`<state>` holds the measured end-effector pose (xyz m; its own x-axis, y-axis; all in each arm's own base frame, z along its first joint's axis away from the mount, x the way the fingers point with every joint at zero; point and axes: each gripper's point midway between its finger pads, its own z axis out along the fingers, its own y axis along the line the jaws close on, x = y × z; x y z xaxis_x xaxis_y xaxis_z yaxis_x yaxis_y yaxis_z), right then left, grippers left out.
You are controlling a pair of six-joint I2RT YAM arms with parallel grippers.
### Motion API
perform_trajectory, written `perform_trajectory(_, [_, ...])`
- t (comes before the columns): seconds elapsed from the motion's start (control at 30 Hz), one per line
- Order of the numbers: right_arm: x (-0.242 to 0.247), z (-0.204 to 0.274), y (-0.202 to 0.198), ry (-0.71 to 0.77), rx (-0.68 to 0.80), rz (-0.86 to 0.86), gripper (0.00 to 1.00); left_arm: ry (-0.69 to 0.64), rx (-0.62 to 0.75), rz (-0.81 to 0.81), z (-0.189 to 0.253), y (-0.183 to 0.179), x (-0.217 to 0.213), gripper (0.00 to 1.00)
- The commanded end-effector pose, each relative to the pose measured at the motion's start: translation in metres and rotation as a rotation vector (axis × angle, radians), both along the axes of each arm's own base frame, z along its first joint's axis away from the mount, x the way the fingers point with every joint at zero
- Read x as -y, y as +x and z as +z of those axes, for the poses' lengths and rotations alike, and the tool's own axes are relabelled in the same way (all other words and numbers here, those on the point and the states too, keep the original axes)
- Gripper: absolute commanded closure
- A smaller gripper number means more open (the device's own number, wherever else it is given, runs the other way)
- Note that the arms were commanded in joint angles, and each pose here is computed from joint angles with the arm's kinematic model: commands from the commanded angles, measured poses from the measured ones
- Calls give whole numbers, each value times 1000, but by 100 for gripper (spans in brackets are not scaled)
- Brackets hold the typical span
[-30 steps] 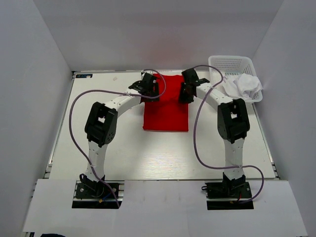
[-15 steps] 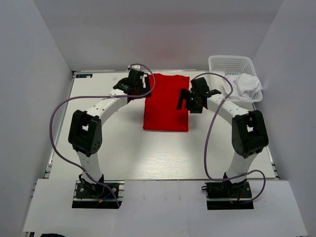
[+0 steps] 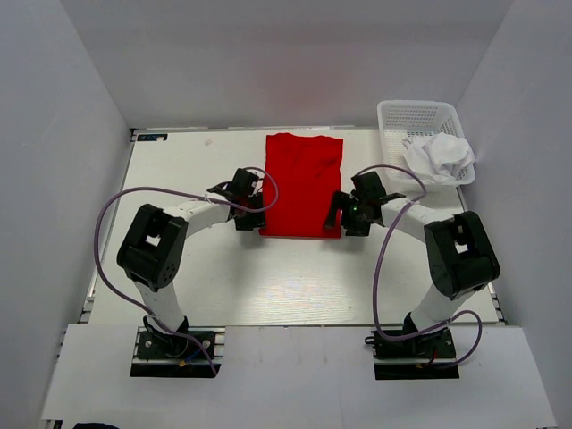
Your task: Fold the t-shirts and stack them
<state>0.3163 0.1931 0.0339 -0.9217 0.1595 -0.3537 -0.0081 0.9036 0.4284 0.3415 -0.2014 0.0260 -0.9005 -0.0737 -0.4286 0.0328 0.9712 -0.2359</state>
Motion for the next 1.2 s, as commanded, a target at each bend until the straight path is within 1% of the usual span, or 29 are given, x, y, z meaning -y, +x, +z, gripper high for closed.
perform_trajectory(0.0, [-5,-6,2,34,2,-6,14,-77,23,-24,6,1,18,51])
perform_trajectory(0.03, [-5,-8,0,25,-15,-9,19,-75,-4,-38,1,-6,20,61])
perform_trajectory(0.07, [-3,-9,2,17,-14,-14,26,-84,-21,-47,-2,-11,21,62])
perform_trajectory(0.1, [-4,-10,2,18,-18,-17,29,-87,-34,-62,-4,-17,24,62])
perform_trajectory(0.13, [-5,-11,0,27,-23,-14,34,-94,-49,-57,-7,-21,25,64])
perform_trajectory(0.17, [-6,-11,-2,34,-25,-17,40,-94,-60,-47,-9,-24,23,69])
perform_trajectory(0.2, [-4,-12,-3,38,-31,-23,51,-95,-58,-56,-10,-28,25,72])
perform_trajectory(0.27, [-4,-15,-8,34,-44,-23,62,-96,-69,-45,-13,-31,24,79])
perform_trajectory(0.3, [-4,-16,-9,33,-46,-25,73,-96,-70,-45,-13,-31,24,91])
perform_trajectory(0.33, [-2,-17,-11,28,-54,-26,80,-91,-78,-45,-14,-33,23,100])
perform_trajectory(0.43, [-3,-11,-15,30,-41,-1,100,-88,-102,-69,-13,-40,26,100])
perform_trajectory(0.47, [-2,-2,-16,38,-23,6,100,-86,-107,-69,-5,-45,23,100])
perform_trajectory(0.53, [3,-1,-30,11,-47,38,100,-74,-127,-78,-1,-59,20,100])
perform_trajectory(0.57, [3,12,-34,23,-18,51,100,-72,-130,-89,3,-66,19,100])
perform_trajectory(0.6, [5,14,-45,21,-42,70,100,-80,-116,-90,18,-72,16,100])
perform_trajectory(0.63, [11,10,-60,-2,-66,109,100,-94,-130,-109,21,-85,16,100])
perform_trajectory(0.67, [12,27,-62,9,-20,123,100,-106,-123,-139,29,-92,17,100])
perform_trajectory(0.7, [20,23,-80,-18,-79,131,100,-117,-116,-160,35,-98,16,100])
perform_trajectory(0.73, [26,25,-85,-41,-70,170,100,-174,-75,-183,56,-103,20,100])
perform_trajectory(0.77, [27,39,-89,-40,-26,182,100,-184,-82,-218,61,-114,21,100])
perform_trajectory(0.8, [30,41,-99,-46,-42,205,100,-191,-97,-225,66,-123,18,100])
perform_trajectory(0.83, [31,49,-109,-28,-33,224,100,-235,-82,-256,83,-130,24,100])
perform_trajectory(0.9, [27,66,-123,22,-14,265,100,-272,-87,-279,97,-139,26,100])
perform_trajectory(0.93, [25,79,-122,40,29,264,100,-310,-93,-313,106,-145,33,100])
perform_trajectory(0.97, [25,89,-120,48,67,265,100,-311,-92,-313,108,-147,32,100])
perform_trajectory(1.03, [22,108,-115,70,131,277,100,-348,-36,-330,126,-144,36,100])
perform_trajectory(1.07, [21,118,-110,78,167,274,100,-342,-1,-320,129,-139,35,100])
perform_trajectory(1.1, [19,126,-99,80,222,264,100,-343,77,-306,142,-128,35,100])
perform_trajectory(1.17, [24,133,-82,52,262,186,100,-337,136,-276,151,-117,34,100])
